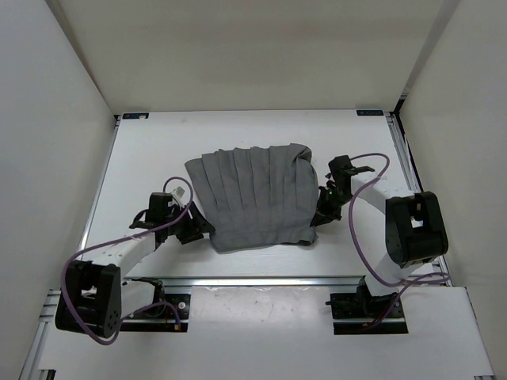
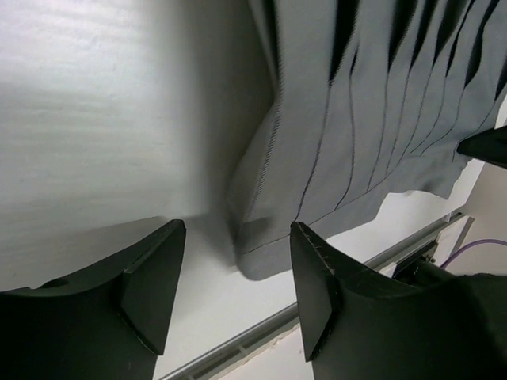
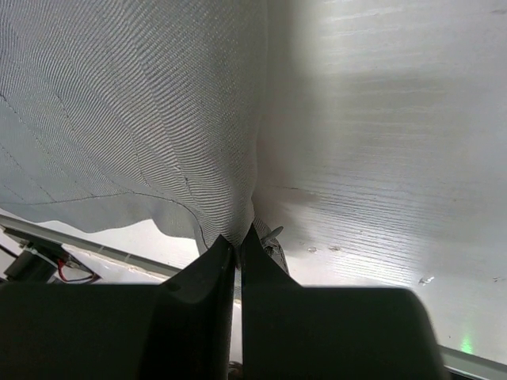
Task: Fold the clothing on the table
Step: Flatten the skirt out
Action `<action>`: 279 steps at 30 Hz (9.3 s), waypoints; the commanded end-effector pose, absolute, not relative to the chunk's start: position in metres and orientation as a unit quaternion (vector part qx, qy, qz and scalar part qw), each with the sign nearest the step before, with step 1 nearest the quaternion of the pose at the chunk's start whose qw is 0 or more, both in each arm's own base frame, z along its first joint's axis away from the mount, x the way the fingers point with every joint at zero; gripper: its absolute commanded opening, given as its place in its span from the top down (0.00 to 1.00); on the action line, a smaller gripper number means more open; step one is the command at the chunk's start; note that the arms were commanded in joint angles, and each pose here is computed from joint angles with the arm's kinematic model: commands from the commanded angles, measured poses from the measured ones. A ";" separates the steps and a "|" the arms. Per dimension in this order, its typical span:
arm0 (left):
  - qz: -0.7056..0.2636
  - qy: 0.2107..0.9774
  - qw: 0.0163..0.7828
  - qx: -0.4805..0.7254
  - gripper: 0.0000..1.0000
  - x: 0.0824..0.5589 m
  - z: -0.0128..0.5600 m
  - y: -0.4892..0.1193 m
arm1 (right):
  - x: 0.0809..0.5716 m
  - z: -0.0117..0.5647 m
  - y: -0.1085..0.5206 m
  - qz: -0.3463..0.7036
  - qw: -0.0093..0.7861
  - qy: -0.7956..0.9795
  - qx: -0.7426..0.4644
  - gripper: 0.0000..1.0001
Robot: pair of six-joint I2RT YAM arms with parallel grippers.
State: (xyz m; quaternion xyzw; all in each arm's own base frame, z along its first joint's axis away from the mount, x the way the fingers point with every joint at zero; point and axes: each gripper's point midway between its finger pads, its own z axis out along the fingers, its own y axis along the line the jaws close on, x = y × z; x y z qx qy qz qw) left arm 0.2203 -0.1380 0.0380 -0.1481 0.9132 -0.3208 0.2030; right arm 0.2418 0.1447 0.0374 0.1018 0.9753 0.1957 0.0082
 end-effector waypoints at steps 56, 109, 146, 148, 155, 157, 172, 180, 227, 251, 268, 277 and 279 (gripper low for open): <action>-0.154 0.967 0.195 -0.050 1.00 0.214 0.049 -0.114 | 0.243 0.049 0.123 0.179 0.057 0.976 0.111 0.58; -0.364 0.861 0.352 -0.038 1.00 0.392 0.221 -0.157 | 0.412 0.218 0.141 0.297 0.345 0.888 0.071 1.00; -0.489 0.731 0.472 0.050 1.00 0.167 0.362 -0.162 | 0.191 0.352 0.115 0.256 0.572 0.777 -0.070 1.00; -0.493 0.726 0.476 0.056 1.00 0.158 0.372 -0.161 | 0.186 0.362 0.115 0.259 0.573 0.774 -0.068 1.00; -0.481 0.726 0.489 0.051 1.00 0.177 0.397 -0.161 | 0.202 0.380 0.129 0.275 0.567 0.773 -0.075 1.00; -0.469 0.740 0.481 0.041 1.00 0.194 0.384 -0.160 | 0.217 0.364 0.138 0.275 0.541 0.791 -0.074 1.00; -0.424 0.818 0.387 -0.031 1.00 0.400 0.294 -0.163 | 0.407 0.329 0.116 0.331 0.499 0.801 -0.024 1.00; -0.458 0.771 0.443 -0.005 1.00 0.412 0.374 -0.165 | 0.401 0.395 0.118 0.298 0.561 0.769 -0.069 0.99; -0.294 0.921 0.200 -0.158 1.00 0.220 0.062 -0.161 | 0.196 0.065 0.116 0.160 0.072 0.981 0.082 1.00; -0.130 0.965 0.192 -0.125 1.00 0.375 0.027 -0.150 | 0.358 0.024 0.134 0.191 0.046 0.978 0.073 1.00; -0.224 0.928 0.293 -0.052 0.48 0.331 0.135 -0.172 | 0.355 0.155 0.128 0.229 0.240 0.943 -0.020 0.57; -0.216 0.946 0.235 -0.056 0.40 0.215 0.087 -0.152 | 0.258 0.113 0.115 0.223 0.160 0.961 0.026 0.42; -0.223 0.944 0.235 -0.065 0.39 0.207 0.080 -0.146 | 0.248 0.111 0.112 0.228 0.161 0.960 0.038 0.35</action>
